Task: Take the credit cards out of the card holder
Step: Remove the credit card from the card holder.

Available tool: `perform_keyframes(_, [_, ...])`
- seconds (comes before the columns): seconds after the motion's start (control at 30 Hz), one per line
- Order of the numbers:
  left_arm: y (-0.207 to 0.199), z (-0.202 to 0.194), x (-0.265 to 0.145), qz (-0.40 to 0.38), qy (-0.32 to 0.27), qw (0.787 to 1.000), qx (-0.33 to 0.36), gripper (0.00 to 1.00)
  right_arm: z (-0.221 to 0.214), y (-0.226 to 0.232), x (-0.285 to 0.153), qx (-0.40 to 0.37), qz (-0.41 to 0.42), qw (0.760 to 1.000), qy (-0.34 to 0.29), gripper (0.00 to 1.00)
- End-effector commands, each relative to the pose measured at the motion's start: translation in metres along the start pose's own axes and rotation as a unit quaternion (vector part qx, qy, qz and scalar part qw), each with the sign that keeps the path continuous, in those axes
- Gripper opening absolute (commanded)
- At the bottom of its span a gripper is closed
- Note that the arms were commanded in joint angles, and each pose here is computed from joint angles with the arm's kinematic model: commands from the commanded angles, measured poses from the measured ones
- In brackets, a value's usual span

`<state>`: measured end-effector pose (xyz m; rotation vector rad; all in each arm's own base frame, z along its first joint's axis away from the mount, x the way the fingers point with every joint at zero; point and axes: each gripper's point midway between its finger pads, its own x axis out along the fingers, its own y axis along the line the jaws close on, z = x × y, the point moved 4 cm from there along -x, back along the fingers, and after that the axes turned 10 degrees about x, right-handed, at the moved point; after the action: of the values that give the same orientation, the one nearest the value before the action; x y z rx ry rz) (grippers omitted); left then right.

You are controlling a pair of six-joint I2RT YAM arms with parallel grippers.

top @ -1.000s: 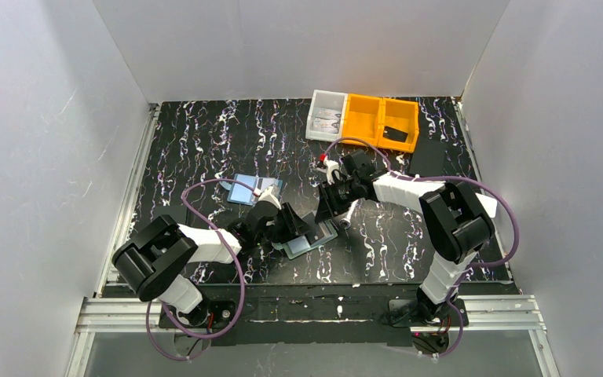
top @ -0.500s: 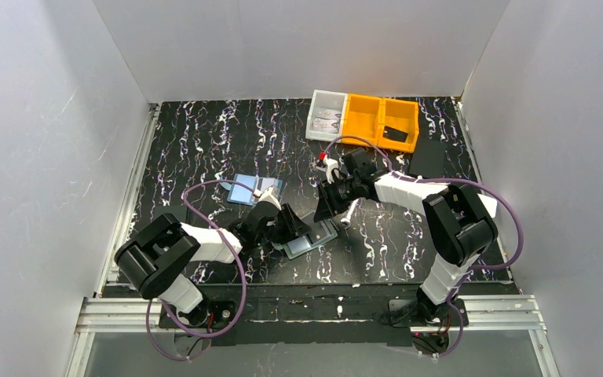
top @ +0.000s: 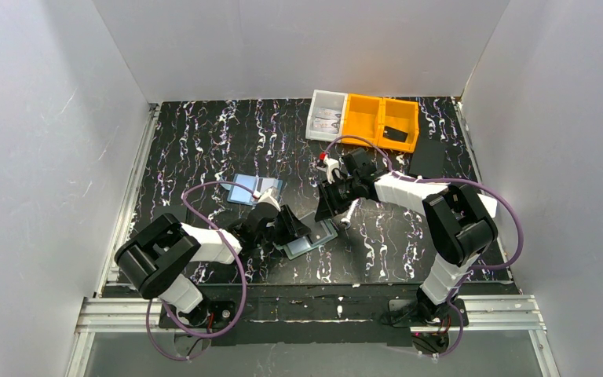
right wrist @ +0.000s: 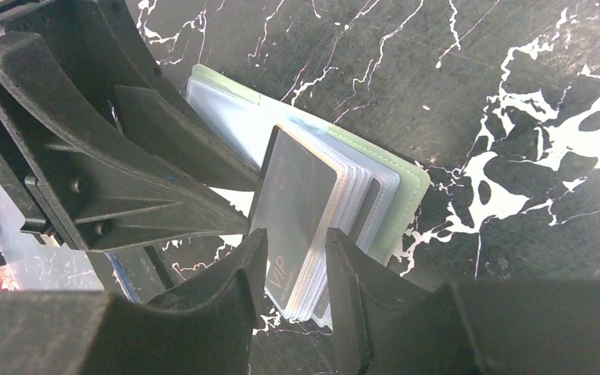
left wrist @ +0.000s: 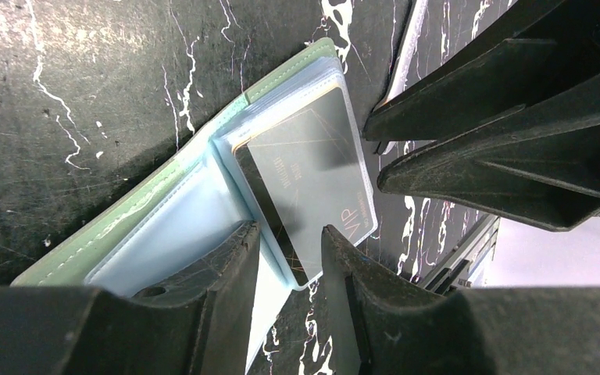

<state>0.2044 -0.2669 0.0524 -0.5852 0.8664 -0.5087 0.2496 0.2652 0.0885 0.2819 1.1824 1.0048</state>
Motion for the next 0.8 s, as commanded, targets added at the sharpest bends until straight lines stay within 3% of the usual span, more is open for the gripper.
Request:
perform_keyframes(0.0, [0.009,-0.006,0.000,0.015,0.006,1.000,0.002,0.34,-0.003,0.000,0.000,0.002,-0.003,1.000,0.009,0.42])
perform_keyframes(0.77, [0.009,-0.009,0.003,0.010,0.014,1.000,-0.001,0.34,-0.011,0.013,0.007,0.024,0.057,0.998,0.033,0.42])
